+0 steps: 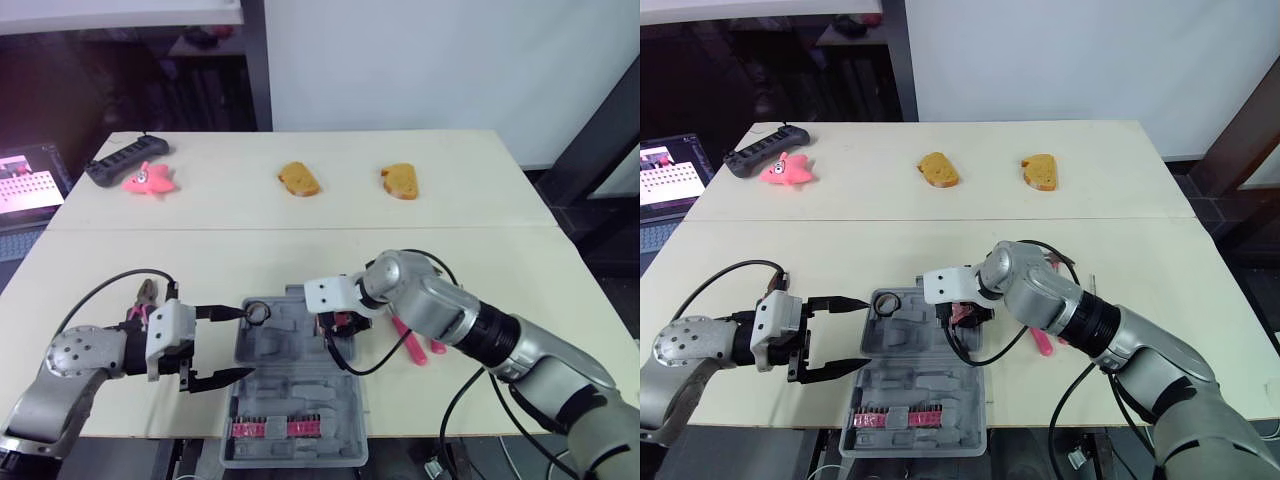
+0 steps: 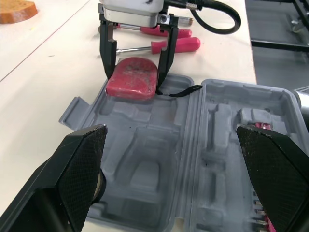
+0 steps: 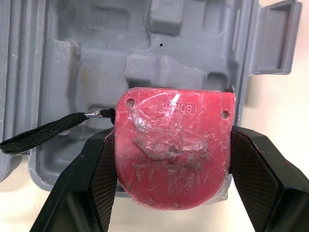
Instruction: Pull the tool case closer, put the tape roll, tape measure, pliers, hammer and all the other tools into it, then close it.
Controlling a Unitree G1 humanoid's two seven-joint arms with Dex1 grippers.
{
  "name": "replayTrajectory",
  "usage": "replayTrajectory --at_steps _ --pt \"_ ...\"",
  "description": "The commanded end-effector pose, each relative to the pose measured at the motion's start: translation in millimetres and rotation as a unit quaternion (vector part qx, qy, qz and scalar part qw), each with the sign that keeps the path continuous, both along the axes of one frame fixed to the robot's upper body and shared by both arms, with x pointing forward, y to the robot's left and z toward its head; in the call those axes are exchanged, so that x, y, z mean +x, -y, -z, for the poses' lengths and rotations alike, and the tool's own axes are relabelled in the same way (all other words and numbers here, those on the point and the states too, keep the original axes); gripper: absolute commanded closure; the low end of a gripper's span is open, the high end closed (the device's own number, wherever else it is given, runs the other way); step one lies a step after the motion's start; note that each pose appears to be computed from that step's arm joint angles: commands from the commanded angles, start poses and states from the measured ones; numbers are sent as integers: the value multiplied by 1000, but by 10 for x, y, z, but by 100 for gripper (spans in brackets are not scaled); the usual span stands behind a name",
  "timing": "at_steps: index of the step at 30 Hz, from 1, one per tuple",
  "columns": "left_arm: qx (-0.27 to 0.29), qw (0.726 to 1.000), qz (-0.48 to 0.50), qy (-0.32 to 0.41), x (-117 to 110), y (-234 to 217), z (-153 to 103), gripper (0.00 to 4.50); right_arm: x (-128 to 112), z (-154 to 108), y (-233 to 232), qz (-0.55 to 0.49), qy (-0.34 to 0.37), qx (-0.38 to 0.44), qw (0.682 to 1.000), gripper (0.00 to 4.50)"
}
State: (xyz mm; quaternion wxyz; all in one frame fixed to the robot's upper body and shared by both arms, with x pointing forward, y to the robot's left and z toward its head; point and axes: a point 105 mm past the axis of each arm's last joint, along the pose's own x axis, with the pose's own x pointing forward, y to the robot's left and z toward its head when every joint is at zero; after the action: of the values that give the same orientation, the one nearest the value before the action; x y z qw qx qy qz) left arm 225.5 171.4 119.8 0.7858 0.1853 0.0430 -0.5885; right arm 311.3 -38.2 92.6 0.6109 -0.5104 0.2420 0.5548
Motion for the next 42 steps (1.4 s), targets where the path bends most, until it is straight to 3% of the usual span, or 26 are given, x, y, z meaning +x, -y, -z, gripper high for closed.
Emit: replayTrajectory --at_steps 1,3,5,22,25,29,36,42 --pt "-6 1000 0 10 -9 15 -69 0 -10 -72 -68 -15 13 6 1000 167" --pt "-7 1000 0 9 -1 22 -73 0 -20 -66 -74 -16 11 8 1000 63" --pt "-8 1000 1 8 2 30 -76 0 -23 -66 -85 -15 11 10 1000 6" --pt "-7 1000 7 1 12 35 -65 0 -129 -379 7 24 -28 84 996 6" --pt "-7 1000 8 0 11 44 -48 0 -105 -358 21 36 -28 93 995 90" --pt "-7 1000 8 -1 12 43 -44 0 -64 -338 43 47 -23 100 994 277" --pt "-6 1000 4 0 22 25 -37 0 -18 -441 75 60 8 172 983 277" --pt "-8 1000 0 0 10 22 -18 0 -233 -442 186 59 -17 317 946 277"
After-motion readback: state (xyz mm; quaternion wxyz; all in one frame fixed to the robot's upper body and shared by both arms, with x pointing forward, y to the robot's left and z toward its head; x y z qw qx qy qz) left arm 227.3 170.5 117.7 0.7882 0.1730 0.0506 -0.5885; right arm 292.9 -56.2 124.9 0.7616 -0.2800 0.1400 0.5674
